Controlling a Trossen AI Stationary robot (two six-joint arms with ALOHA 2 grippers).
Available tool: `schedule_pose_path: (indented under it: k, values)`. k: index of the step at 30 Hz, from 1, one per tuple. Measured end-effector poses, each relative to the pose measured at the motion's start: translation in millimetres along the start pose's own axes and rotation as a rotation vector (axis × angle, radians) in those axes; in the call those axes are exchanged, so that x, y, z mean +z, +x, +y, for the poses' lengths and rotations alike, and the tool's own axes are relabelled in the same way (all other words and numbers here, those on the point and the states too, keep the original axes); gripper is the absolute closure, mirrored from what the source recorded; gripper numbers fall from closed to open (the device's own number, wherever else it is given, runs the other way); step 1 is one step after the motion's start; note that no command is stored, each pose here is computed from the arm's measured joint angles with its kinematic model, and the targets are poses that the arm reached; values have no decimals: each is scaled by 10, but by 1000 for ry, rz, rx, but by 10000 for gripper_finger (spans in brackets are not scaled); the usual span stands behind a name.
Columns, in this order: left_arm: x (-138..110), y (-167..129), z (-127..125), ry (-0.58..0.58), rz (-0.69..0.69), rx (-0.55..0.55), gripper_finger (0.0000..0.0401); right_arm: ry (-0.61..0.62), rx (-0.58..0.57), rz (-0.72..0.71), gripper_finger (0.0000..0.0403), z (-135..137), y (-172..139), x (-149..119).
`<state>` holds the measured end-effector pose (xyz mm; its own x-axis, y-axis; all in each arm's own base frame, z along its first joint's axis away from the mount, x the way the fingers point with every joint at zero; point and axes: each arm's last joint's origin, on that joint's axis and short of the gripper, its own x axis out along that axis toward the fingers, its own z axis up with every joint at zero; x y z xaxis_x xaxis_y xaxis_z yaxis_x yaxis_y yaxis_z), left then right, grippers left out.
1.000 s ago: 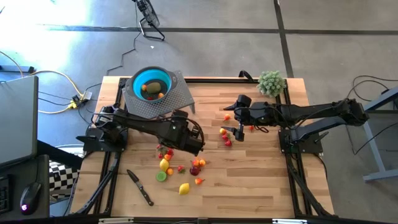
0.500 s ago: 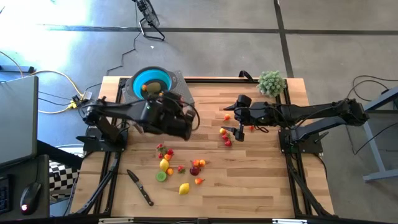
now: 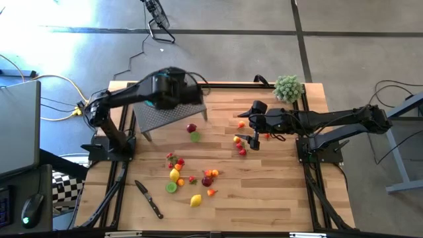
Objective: Pick & Place Fruit
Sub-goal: Put the orange pear into the blue strainer bowl on the shelf
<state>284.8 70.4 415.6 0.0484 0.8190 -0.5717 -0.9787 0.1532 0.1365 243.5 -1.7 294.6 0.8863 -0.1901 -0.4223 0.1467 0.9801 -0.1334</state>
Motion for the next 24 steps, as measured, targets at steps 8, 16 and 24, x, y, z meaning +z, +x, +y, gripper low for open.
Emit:
schedule_pose_path:
  k: [8, 16, 24]
  values:
    - [143, 368, 169, -57, 104, 83, 389, -5, 0, 0, 34, 0, 0, 0]
    - [-128, 784, 177, -39, 200, 227, 389, -7, -1, -1, 34, -2, 0, 1]
    - [-214, 897, 193, -52, 223, 270, 389, -7, -1, -2, 34, -2, 0, 2]
